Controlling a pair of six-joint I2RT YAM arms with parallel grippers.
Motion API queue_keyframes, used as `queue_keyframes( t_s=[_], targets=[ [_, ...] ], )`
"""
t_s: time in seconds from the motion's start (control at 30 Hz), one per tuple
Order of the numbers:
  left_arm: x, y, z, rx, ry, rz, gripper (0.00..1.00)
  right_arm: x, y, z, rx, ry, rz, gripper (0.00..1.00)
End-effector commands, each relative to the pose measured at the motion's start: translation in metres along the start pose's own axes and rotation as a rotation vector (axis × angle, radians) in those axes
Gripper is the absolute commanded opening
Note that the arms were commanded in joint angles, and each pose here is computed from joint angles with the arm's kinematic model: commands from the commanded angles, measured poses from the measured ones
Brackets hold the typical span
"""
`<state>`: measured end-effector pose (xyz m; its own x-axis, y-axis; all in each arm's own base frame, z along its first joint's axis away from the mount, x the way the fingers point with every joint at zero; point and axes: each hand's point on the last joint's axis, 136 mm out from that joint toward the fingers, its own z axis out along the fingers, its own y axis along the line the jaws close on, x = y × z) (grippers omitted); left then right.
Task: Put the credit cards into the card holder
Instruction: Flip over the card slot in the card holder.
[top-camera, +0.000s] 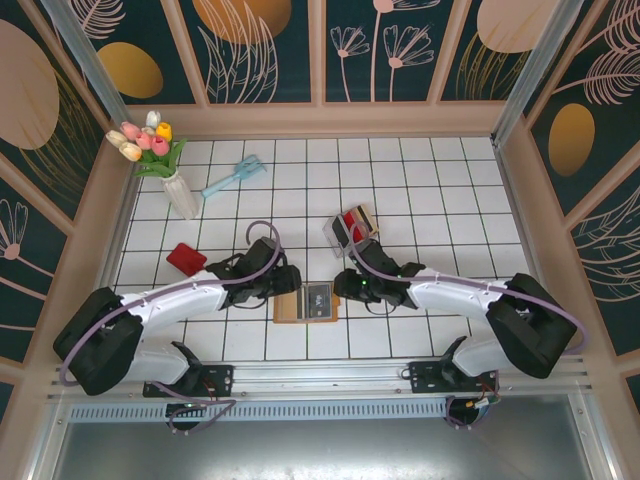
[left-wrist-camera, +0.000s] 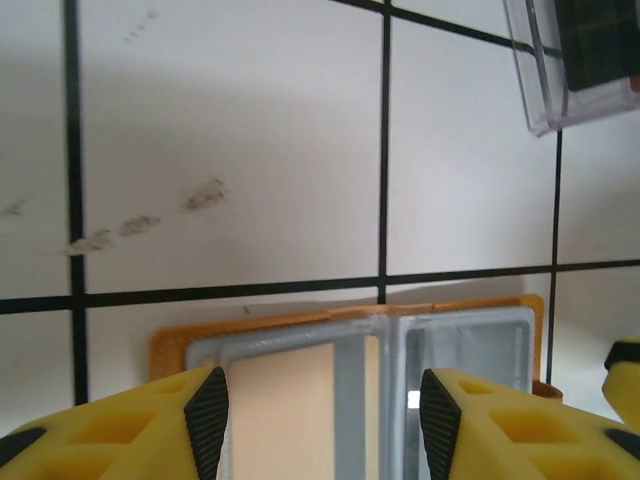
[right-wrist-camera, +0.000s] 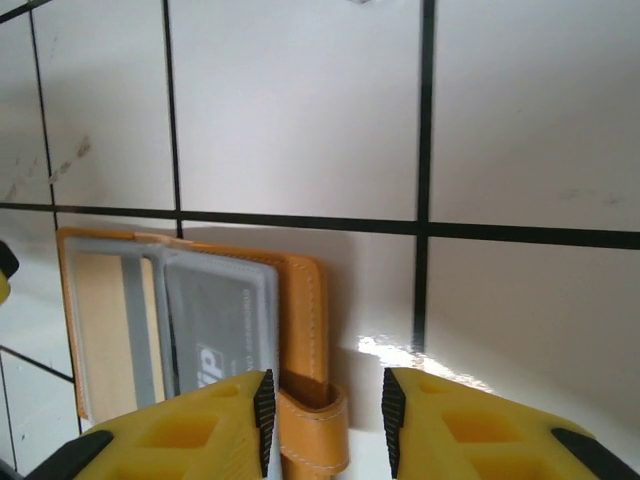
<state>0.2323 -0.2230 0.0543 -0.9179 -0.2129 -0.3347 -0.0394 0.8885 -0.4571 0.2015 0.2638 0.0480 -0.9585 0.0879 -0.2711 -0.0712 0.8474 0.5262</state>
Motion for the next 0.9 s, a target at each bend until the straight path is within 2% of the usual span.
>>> queue_keyframes(
  t_s=[0.0, 0.27, 0.6, 0.87],
  targets=[
    [0.001, 0.012, -0.003, -0.004, 0.005, -0.011, 0.56, 0.000, 0.032, 0.000, -0.093, 0.033, -0.068, 0.34],
    [0.003, 0.025, 0.000, -0.002, -0.001, -0.053, 0.58, 0.009, 0.046, 0.009, -0.104, 0.066, -0.077, 0.34],
    [0.017, 0.034, 0.009, -0.005, 0.042, -0.061, 0.56, 0.020, 0.032, 0.028, -0.054, 0.118, -0.038, 0.35],
    [0.026, 0.027, 0.017, 0.046, 0.091, -0.063, 0.46, 0.013, 0.050, 0.023, -0.120, 0.101, -0.040, 0.28]
  ],
)
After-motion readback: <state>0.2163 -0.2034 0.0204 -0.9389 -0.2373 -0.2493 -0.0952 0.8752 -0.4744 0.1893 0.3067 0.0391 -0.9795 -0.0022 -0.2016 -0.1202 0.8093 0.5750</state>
